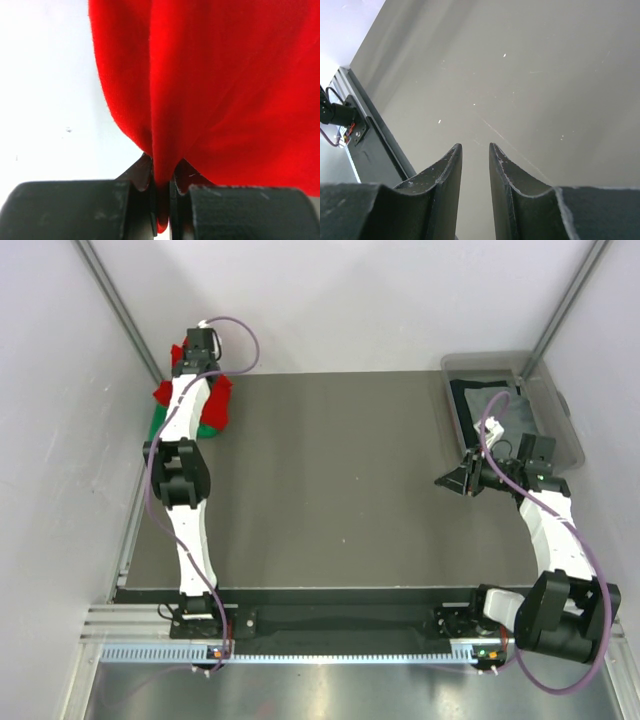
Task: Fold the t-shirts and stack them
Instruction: Neatly place the folded tshirt to the corner
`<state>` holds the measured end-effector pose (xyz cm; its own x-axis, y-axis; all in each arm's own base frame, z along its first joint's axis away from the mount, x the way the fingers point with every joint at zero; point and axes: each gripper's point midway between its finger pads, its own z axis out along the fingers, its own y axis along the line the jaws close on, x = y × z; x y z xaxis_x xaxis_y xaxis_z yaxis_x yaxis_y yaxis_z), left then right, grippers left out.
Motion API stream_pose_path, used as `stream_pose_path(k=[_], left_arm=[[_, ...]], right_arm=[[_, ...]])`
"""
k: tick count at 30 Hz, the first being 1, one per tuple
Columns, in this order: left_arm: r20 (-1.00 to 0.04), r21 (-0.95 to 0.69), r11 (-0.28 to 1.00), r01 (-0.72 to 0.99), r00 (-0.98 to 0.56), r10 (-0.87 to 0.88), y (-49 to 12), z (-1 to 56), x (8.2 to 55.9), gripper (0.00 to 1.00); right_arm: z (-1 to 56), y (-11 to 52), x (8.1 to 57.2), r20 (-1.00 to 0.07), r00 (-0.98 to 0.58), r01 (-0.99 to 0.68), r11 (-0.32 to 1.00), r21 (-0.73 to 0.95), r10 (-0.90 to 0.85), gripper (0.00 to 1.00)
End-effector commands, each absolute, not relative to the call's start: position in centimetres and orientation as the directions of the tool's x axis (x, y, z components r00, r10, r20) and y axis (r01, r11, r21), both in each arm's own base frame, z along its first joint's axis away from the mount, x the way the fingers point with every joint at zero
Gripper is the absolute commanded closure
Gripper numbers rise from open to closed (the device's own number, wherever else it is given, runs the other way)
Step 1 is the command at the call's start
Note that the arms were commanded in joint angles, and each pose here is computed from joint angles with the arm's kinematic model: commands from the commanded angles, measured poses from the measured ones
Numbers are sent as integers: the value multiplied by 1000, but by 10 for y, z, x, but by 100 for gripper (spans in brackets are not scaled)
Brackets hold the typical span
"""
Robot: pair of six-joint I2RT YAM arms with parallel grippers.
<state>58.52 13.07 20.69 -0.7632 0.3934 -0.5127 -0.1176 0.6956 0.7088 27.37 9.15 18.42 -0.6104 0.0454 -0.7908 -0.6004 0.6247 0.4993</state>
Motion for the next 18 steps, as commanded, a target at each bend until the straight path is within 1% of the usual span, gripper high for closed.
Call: stream_pose_path(k=[1,7,11,12,13,14,15,17,18], left_arm=[[-543,747,624,-230,-753,372,168,221,592,100],[-463,807,559,-191,-791,400,183,193,601,100],[-451,815,547,-190,-801,394,187,178,605,100],[-456,814,546,-197,-800,391,188,177,606,89],[-465,809,549,-210,-800,379,187,171,606,70],[-498,800,543,-255,-787,363,188,175,607,32],[-555,774,552,-309,-751,358,187,192,608,20],[-629,712,609,-350,-703,331,178,195,608,2],[-663,683,628,-373,-677,319,176,203,608,2]], right_arm=[[189,90,279,-827,-561,-643,611,463,36,71],[185,89,281,-817,-575,-634,610,475,40,71],[183,88,282,-814,-580,-632,609,480,40,71],[183,88,282,-814,-579,-632,609,479,39,70],[182,88,282,-812,-583,-631,607,483,40,70],[182,88,282,-813,-581,-632,607,482,40,70],[182,89,282,-811,-583,-633,603,485,40,70],[181,89,282,-810,-585,-633,601,489,42,70],[181,89,282,-810,-585,-634,599,489,42,70]])
